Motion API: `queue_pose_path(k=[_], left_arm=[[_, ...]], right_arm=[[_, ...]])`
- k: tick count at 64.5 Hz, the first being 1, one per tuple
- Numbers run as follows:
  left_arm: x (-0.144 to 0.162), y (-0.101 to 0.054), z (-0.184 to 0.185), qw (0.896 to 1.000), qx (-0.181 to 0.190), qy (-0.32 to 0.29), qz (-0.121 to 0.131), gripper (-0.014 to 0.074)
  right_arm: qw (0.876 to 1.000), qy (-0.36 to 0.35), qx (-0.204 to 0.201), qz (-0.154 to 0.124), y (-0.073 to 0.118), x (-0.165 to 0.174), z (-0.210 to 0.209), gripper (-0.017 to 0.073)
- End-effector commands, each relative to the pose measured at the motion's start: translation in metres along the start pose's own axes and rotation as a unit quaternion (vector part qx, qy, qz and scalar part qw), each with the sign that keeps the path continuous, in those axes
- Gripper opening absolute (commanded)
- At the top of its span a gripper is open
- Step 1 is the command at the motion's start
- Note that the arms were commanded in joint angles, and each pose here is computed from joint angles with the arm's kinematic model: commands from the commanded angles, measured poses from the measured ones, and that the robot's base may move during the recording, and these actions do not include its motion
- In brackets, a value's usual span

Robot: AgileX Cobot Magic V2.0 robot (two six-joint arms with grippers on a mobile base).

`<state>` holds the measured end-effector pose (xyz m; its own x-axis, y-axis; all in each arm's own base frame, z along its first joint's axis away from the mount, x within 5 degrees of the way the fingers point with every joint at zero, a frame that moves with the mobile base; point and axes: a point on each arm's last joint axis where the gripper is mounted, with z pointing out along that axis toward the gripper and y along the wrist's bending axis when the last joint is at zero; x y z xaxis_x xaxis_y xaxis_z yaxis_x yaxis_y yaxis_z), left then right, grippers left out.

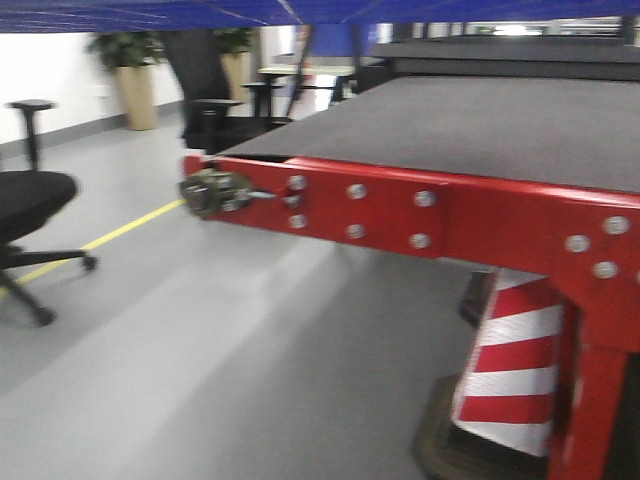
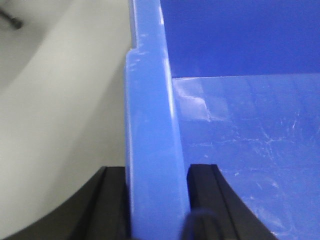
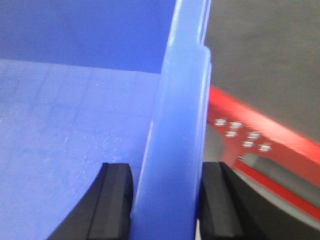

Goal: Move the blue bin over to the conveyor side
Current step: 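Carry the bin over the grey belt of the red-framed table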

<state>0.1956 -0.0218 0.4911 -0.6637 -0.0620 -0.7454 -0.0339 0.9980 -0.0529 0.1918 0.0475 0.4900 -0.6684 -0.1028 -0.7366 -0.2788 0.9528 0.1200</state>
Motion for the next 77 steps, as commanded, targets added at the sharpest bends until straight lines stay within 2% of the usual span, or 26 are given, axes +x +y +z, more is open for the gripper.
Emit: queue_pose_path(k=[1, 77], left_arm=[[-0.0073, 0.0022, -0.0126, 0.998, -0.003, -0.058, 0.010, 0.0002], [-0.0074, 0.0025, -0.0126, 0.998, -0.005, -0.058, 0.011, 0.0002]], right_arm=[[0.998, -0.058, 0.013, -0.021, -0.0002, -0.0071, -0.0125, -0.0064], [0.998, -0.058, 0.013, -0.021, -0.0002, -0.0071, -0.0125, -0.0064]])
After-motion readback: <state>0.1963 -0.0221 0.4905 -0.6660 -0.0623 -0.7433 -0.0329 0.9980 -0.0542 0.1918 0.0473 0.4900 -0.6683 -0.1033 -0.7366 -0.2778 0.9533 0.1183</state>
